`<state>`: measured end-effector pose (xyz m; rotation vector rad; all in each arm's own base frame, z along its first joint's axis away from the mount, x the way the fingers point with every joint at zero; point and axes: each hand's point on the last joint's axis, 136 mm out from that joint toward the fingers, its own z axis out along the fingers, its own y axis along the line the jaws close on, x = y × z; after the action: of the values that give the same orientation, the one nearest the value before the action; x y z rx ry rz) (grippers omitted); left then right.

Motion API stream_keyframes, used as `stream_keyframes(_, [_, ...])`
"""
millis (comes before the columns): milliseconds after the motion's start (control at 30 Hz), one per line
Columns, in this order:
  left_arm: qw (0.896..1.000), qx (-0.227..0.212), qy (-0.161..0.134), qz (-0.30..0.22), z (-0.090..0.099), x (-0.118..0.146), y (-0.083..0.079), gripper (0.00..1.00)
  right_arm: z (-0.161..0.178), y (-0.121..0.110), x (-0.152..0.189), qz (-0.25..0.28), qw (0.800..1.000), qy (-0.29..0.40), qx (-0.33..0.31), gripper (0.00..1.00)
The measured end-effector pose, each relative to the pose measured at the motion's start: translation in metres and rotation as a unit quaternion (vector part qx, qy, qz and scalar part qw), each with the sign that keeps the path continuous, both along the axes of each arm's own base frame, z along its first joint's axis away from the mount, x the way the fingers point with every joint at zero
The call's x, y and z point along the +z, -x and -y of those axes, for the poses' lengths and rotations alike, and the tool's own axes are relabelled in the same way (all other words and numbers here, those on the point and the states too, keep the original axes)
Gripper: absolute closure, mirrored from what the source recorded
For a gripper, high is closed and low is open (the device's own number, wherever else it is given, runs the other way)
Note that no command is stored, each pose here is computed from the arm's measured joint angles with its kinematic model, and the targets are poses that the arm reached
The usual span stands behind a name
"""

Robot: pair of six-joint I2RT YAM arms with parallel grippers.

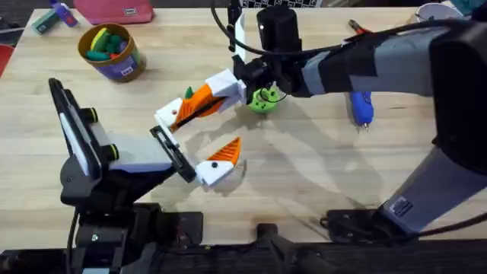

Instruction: Pick up the gripper from the table and insert it into the empty holder that is missing its gripper. Then pick up a screw, insert it into the mounting hole, and use the screwdriver to tighten it. Finally, clean up the table by picking up the vegetable and placing it into the bucket.

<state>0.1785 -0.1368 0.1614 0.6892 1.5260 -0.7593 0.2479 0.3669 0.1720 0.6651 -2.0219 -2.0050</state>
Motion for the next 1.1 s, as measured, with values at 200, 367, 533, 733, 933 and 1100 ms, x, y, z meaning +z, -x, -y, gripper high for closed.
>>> stream_keyframes(200, [1.0, -0.001, 0.0, 0.0, 0.0003, 0.0, 0.0003, 0.015, 0.0003, 0.0003, 0.0008, 0.009, 1.0, -0.006, 0.003, 0.992])
stream_keyframes(367, [1.0, -0.001, 0.0, 0.001, 0.0002, 0.0, 0.0002, 0.016, 0.0001, 0.0001, 0.0009, 0.012, 1.0, -0.008, 0.003, 0.992])
stream_keyframes(533, [1.0, -0.001, 0.0, 0.001, 0.0002, 0.0001, 0.0002, 0.015, -0.0002, -0.0005, 0.0018, -0.001, 1.0, -0.001, 0.002, 0.992])
stream_keyframes(733, [1.0, 0.0, -0.001, 0.002, 0.0001, 0.0001, 0.0001, 0.015, -0.0005, -0.0007, 0.0017, -0.006, 1.0, 0.001, 0.004, 0.992])
stream_keyframes(933, [1.0, -0.001, -0.001, 0.001, 0.0002, 0.0, 0.0002, 0.015, -0.0018, -0.0019, 0.0005, -0.012, 1.0, -0.003, 0.017, 0.992])
stream_keyframes(1100, [1.0, 0.0, -0.001, 0.001, -0.0001, 0.0, -0.0001, 0.015, -0.0026, -0.0027, 0.0002, -0.013, 1.0, -0.006, 0.025, 0.992])
